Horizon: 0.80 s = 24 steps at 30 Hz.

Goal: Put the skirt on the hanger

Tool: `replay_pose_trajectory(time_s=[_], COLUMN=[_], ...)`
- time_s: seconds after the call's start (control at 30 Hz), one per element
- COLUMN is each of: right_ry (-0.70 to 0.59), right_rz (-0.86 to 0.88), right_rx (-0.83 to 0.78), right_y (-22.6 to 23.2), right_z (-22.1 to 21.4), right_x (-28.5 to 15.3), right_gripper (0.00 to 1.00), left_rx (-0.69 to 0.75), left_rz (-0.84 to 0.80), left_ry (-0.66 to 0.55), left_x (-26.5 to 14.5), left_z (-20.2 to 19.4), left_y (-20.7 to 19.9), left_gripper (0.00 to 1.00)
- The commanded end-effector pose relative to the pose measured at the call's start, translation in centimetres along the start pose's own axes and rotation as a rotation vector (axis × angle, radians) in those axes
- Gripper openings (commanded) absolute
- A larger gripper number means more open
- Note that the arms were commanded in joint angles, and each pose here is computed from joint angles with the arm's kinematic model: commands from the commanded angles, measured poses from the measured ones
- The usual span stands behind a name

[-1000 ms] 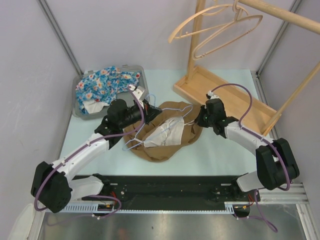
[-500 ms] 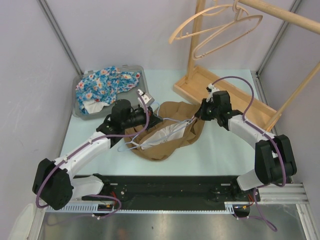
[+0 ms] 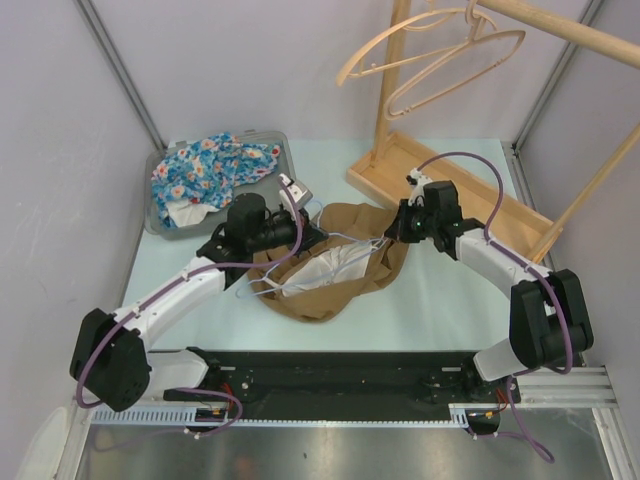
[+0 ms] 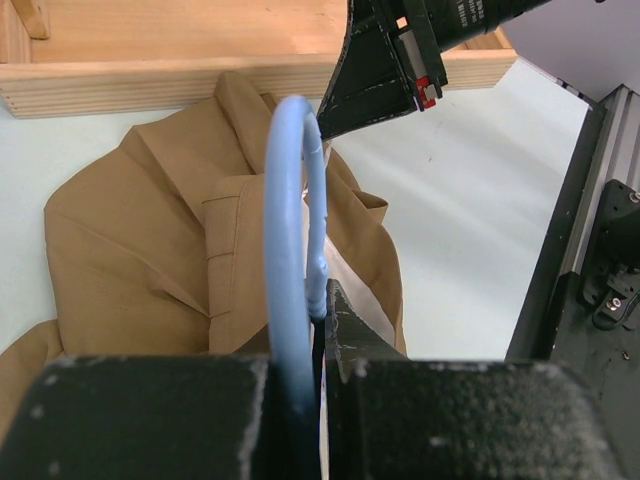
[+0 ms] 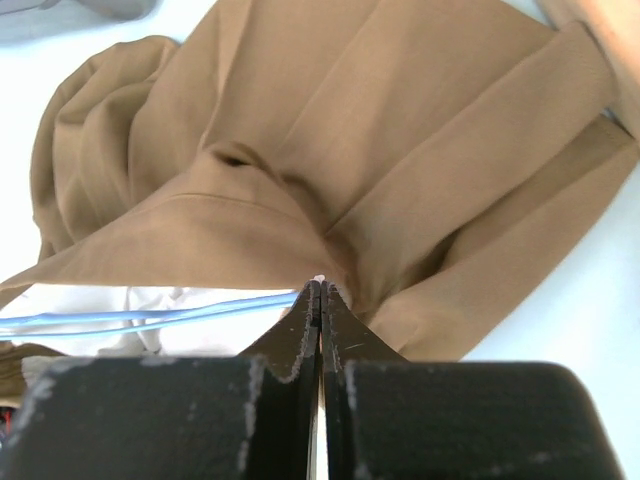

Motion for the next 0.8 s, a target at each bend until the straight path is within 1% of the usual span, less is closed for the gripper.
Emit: replay_pose_trajectory(time_s=[0.0,0.13,0.3,0.67,0.73,0.77], right_ry=[-0.060,-0.090,-0.083,-0.094,-0.116,-0.114], right_rz=[0.084,0.127,0.170,0.188,0.174,0.157], right_rx=[-0.054,-0.049,-0.073,-0.070,-0.070,-0.067], right_y=[3.5,5.4,7.7,10.1,10.3,10.1], right_z=[2.6,3.6,4.0,4.6,5.1,5.1], right_x=[-1.3,-2.2,-2.6,-5.5,-6.2,-6.5], right_gripper=[0.00,0.00,0.00,0.00,0.21,0.28], left_rx=[0.056,0.056,0.061,0.074,0.075,0.078], left_rz=[-0.047,-0.072,-0.080,-0.046,-0.050,-0.051], left_ry=[-0.057,-0.065,-0.105,-0.224,-0.233,-0.237], left_x=[0.4,0.7,0.7,-0.4,-0.7,-0.8], left_z=[2.6,3.0,4.1,6.6,7.0,7.3], left_y=[-0.4,-0.6,-0.8,-1.1,-1.3,-1.4], left_gripper=[0.00,0.00,0.00,0.00,0.00,0.00])
Point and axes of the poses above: each gripper's point midway between its finger pads, its own x axis out along the fingers, its own y axis along the line the jaws close on, z = x × y, the point moved 2 cm from there along -x, back along the fingers, and after that the axes turned 5 degrees about x, right-handed, at the moved point
